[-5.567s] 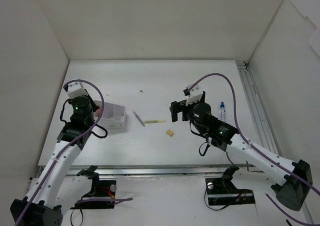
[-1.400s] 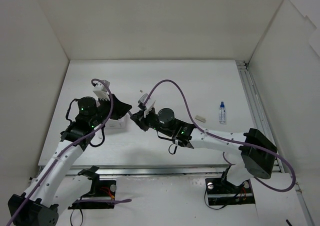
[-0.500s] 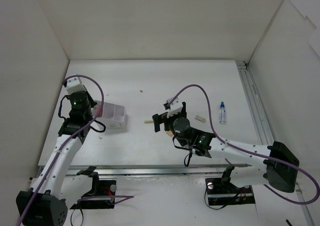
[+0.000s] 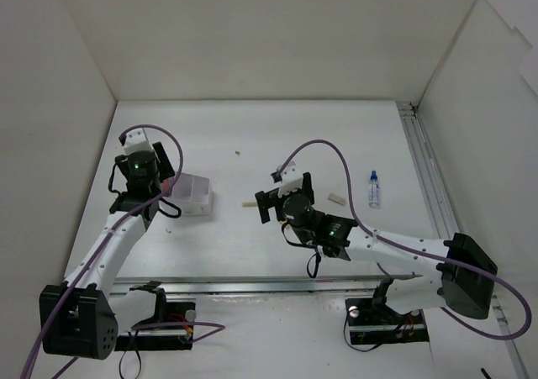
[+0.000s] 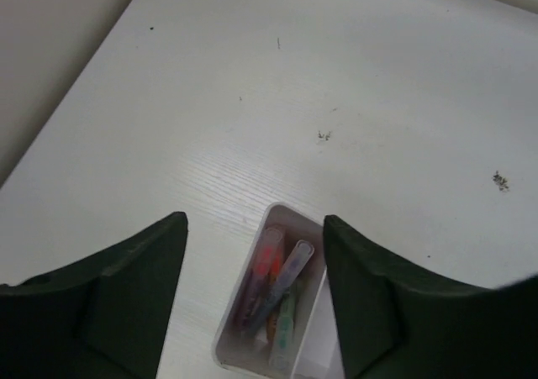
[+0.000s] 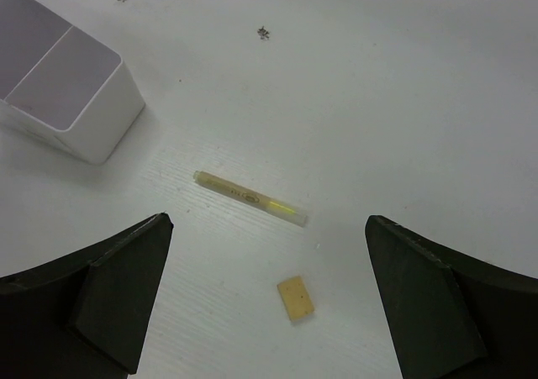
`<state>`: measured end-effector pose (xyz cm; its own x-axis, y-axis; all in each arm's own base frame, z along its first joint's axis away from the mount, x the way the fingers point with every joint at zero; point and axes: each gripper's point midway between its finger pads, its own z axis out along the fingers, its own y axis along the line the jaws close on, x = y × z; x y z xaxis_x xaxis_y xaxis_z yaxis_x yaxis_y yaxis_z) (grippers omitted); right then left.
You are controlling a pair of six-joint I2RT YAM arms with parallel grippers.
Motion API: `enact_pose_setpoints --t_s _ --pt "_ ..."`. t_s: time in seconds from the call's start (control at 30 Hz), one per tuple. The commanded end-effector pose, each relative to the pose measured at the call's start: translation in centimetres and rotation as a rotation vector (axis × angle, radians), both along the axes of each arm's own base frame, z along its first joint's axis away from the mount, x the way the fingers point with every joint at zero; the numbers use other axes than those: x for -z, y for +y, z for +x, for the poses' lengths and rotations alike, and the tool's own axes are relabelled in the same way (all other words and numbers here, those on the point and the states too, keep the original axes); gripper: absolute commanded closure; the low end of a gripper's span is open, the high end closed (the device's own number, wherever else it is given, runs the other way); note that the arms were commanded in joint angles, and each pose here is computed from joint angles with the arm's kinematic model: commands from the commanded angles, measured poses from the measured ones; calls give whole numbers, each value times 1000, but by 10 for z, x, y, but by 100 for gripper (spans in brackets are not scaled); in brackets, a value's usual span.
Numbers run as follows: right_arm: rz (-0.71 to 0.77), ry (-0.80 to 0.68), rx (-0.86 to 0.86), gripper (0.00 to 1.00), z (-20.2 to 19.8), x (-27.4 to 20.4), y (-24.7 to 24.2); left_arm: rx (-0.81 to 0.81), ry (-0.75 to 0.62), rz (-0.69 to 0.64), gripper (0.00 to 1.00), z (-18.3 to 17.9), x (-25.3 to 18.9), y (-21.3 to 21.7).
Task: Sort the stationery into containers
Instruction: Place the pen in the storage box, then pick up the pen from the center of the board.
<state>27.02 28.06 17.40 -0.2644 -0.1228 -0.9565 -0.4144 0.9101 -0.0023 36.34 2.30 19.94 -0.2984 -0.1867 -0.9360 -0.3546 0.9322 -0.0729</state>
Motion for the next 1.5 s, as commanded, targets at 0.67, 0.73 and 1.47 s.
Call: enact_pose_setpoints --t_s 0.67,0.73,1.47 --pt "339 629 228 2 29 47 9 311 -247 -306 0 -75 -91 -63" --pt "321 611 280 2 36 51 17 314 -245 -313 0 -79 -91 -64" --pt "388 646 492 2 80 121 52 339 -228 -308 0 -94 -78 -66"
